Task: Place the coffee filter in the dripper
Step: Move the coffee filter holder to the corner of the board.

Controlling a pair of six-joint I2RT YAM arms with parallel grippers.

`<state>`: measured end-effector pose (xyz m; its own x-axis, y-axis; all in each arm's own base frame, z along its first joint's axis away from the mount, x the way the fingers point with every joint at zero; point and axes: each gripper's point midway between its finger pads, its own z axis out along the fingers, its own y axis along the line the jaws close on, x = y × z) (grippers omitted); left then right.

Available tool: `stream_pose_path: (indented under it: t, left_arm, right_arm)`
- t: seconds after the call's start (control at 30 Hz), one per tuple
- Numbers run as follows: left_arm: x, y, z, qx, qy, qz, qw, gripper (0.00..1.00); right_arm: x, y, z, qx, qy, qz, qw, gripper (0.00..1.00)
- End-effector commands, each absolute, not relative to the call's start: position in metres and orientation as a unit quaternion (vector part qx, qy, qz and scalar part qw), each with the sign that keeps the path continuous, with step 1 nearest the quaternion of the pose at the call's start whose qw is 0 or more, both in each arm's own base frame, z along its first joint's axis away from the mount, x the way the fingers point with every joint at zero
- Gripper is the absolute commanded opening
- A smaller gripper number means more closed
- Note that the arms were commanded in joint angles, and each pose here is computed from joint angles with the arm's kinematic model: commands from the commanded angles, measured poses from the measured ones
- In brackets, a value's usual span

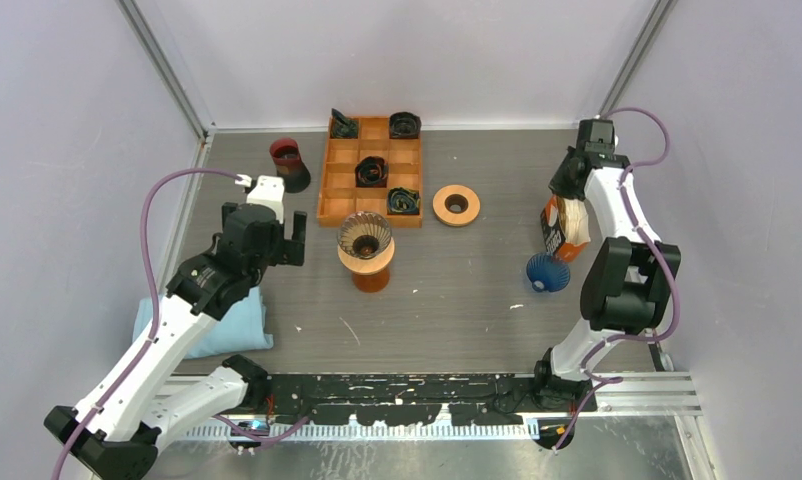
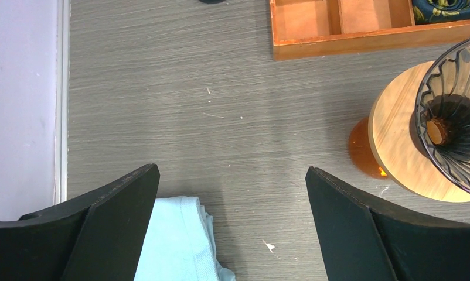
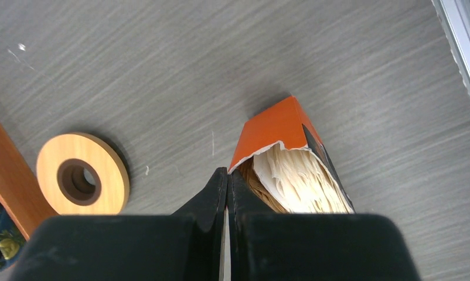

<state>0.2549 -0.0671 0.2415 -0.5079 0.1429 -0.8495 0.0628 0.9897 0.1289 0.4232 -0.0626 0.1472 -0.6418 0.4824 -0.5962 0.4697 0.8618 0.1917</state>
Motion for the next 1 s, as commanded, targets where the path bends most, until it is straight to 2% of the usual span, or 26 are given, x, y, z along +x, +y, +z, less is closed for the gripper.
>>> stream_pose_path:
  t: [0.0, 0.33, 0.8, 0.97]
  left_arm:
    - [0.264, -0.069, 0.253, 0.045, 0.855, 0.03, 0.516, 0.99]
    - [0.266, -0.069, 0.25, 0.043, 0.858, 0.028, 0.511, 0.99]
    - [0.268, -0.068, 0.244, 0.041, 0.864, 0.028, 0.501, 0.99]
    - [0.268, -0.067, 0.243, 0.038, 0.865, 0.027, 0.499, 0.99]
  right_arm:
    - [0.458, -0.056, 0.176, 0.264, 0.885, 0.03, 0.382, 0.01]
    - [0.485, -0.037, 0.165, 0.293, 0.881, 0.042, 0.37, 0.01]
    - [0.505, -0.056, 0.164, 0.351, 0.857, 0.009, 0.378, 0.01]
    - [0.508, -0.058, 0.173, 0.343, 0.856, 0.011, 0.386, 0.1]
